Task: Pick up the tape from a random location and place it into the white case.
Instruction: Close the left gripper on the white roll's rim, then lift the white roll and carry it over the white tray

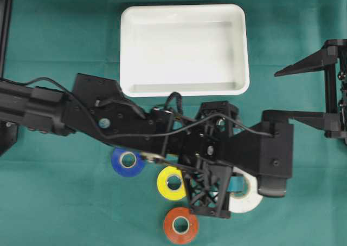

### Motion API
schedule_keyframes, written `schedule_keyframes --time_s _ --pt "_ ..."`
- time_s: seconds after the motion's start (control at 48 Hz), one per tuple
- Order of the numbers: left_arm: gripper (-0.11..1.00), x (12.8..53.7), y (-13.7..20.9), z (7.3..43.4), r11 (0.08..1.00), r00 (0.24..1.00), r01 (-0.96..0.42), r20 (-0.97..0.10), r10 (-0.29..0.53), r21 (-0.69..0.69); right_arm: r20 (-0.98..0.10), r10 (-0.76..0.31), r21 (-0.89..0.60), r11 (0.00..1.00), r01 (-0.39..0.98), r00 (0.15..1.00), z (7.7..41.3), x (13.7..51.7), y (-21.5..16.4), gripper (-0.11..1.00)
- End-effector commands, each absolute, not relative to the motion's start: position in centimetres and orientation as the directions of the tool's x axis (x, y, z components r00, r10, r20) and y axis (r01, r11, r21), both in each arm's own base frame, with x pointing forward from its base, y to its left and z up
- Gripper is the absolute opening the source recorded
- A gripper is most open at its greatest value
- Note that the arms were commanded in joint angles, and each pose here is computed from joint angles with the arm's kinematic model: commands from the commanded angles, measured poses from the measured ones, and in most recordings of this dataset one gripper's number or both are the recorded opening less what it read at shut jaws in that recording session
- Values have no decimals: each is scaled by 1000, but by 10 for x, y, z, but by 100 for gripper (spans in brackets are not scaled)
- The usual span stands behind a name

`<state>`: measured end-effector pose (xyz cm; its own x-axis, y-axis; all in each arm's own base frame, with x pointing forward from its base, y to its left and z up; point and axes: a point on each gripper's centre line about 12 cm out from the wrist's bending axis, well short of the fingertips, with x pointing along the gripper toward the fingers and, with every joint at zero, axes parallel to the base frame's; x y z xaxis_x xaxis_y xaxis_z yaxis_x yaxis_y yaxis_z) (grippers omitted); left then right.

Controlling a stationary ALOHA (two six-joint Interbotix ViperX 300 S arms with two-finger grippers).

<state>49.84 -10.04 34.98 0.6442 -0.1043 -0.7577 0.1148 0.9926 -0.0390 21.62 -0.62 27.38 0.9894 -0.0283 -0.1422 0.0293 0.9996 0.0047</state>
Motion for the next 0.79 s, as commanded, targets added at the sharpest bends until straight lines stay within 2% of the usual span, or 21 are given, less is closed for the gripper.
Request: schedule_keyframes --time_s 0.0,0.354,0.521,0.771 --pt "24 482 -103 381 991 692 128 -712 -122 -46 -109 -28 3 1000 29 994 286 218 -6 92" --pt "24 442 -107 366 989 659 137 -740 -139 -63 -101 -28 3 1000 29 994 289 218 -6 92" --pt "24 423 -104 357 989 666 113 -732 -144 -91 -100 -28 3 1000 29 995 290 218 -6 92" --pt "24 417 -97 354 990 680 101 -720 -139 -96 -96 -30 2 1000 30 995 291 218 -7 92"
